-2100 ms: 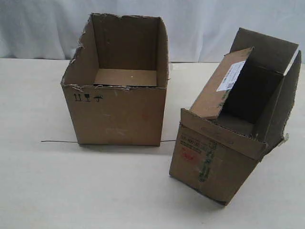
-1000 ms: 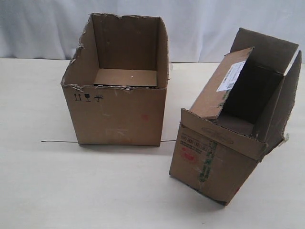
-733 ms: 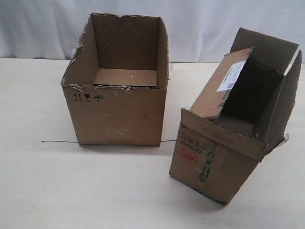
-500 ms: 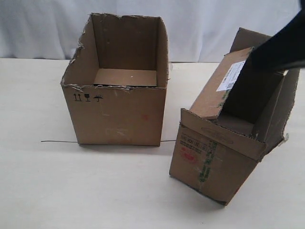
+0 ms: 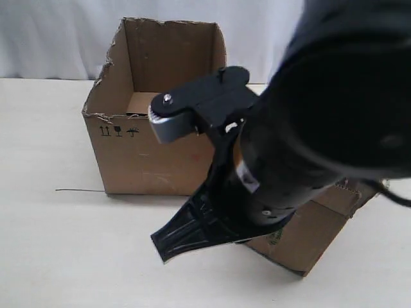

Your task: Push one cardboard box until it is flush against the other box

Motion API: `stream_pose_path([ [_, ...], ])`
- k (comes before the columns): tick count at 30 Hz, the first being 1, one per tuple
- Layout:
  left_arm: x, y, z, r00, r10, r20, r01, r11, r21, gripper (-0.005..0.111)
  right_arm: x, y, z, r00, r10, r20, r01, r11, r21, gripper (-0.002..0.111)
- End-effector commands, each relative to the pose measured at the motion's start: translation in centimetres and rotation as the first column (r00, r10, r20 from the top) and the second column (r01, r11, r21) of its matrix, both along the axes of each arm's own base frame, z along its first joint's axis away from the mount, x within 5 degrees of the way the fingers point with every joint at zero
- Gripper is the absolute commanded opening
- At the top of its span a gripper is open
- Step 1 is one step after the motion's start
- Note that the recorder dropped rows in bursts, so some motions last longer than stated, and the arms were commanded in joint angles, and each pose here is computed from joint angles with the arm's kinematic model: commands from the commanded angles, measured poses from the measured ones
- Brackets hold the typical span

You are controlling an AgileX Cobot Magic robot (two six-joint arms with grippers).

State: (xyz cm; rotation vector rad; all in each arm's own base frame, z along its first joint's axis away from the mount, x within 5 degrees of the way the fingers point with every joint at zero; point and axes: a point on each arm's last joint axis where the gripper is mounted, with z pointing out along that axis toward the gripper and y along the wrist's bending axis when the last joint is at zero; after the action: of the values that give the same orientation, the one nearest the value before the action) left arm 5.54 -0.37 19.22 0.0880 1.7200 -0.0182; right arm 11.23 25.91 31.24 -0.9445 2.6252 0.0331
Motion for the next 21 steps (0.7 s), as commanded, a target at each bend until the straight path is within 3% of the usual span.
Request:
stream_pose_path([
  [1,0.0,0.0,0.0,1.000,-0.004,0.011,0.004,1.000,-0.002,0.000,1.4,-0.1,-3.2,0.998,-0.022,0.054,0.030,0.988,-0.149,0.005],
  [11,0.0,0.0,0.0,1.000,-0.004,0.011,0.004,1.000,-0.002,0.000,5.5,-3.8,-5.4,0.988,-0.127,0.083,0.145,0.951,-0.273,0.005],
  [21,0.0,0.0,0.0,1.000,-0.004,0.011,0.004,1.000,-0.002,0.000,11.5,-7.9,-5.5,0.969,-0.233,0.086,0.245,0.952,-0.183,0.005],
])
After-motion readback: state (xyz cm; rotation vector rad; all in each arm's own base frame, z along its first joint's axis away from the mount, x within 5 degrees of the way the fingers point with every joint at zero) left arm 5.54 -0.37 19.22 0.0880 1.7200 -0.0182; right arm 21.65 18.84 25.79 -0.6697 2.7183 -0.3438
